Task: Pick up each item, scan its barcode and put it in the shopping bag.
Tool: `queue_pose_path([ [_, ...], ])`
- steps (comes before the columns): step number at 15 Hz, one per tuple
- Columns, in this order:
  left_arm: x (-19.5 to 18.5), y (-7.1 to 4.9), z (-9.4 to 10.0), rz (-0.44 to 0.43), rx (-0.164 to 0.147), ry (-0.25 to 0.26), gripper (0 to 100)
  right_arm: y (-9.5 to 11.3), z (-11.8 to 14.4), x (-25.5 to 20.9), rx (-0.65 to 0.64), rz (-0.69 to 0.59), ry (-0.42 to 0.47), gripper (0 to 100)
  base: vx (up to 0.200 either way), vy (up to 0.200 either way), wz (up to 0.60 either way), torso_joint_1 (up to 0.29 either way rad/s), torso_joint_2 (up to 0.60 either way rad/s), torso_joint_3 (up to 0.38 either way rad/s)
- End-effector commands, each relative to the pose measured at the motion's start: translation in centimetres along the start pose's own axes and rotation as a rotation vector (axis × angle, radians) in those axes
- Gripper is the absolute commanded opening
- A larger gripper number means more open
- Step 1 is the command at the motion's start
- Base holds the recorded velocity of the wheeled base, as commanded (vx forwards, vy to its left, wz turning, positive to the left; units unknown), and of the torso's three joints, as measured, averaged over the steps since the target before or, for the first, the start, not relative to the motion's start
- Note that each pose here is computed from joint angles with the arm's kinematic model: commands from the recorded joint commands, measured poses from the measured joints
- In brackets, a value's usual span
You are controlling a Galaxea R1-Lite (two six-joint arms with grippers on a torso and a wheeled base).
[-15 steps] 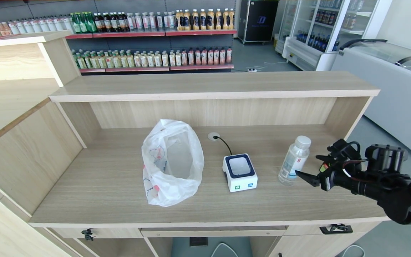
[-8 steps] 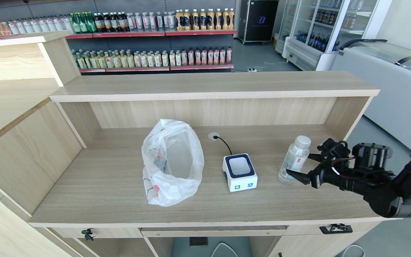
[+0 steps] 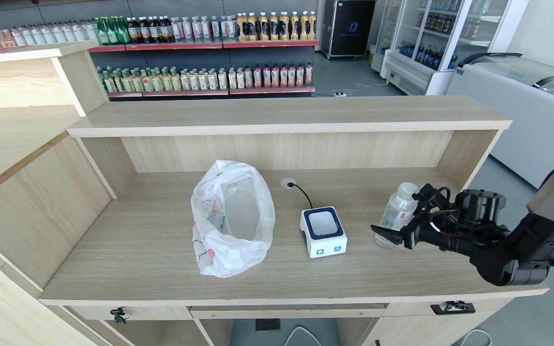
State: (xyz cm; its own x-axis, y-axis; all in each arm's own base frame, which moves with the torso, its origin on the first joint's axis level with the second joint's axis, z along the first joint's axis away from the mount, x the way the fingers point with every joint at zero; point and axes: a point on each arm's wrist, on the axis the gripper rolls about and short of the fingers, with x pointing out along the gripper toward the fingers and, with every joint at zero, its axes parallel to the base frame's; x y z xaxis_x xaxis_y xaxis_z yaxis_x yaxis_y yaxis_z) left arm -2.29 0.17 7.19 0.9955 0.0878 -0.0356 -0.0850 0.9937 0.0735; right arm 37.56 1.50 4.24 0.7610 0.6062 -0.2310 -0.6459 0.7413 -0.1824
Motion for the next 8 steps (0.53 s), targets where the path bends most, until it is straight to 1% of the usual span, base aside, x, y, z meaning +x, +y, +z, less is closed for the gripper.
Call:
queue_pose_path([
  [1, 0.0, 0.0, 0.0, 0.001, 0.000, 0.000, 100, 0.1, -0.1, 0.2, -0.001, 0.006, -0.001, 100, 0.000, 0.000, 0.00, 0.000, 0.00, 0.000],
  [4, 0.0, 0.0, 0.0, 0.001, 0.000, 0.000, 100, -0.4, -0.2, 0.8, -0.008, 0.004, -0.011, 100, 0.000, 0.000, 0.00, 0.000, 0.00, 0.000],
  [6, 0.0, 0.0, 0.0, 0.001, 0.000, 0.000, 100, -0.3, 0.0, 1.2, -0.016, 0.010, -0.019, 100, 0.000, 0.000, 0.00, 0.000, 0.00, 0.000],
  [8, 0.0, 0.0, 0.0, 0.001, 0.000, 0.000, 100, -0.1, -0.4, 1.6, -0.012, 0.019, -0.013, 100, 0.000, 0.000, 0.00, 0.000, 0.00, 0.000],
])
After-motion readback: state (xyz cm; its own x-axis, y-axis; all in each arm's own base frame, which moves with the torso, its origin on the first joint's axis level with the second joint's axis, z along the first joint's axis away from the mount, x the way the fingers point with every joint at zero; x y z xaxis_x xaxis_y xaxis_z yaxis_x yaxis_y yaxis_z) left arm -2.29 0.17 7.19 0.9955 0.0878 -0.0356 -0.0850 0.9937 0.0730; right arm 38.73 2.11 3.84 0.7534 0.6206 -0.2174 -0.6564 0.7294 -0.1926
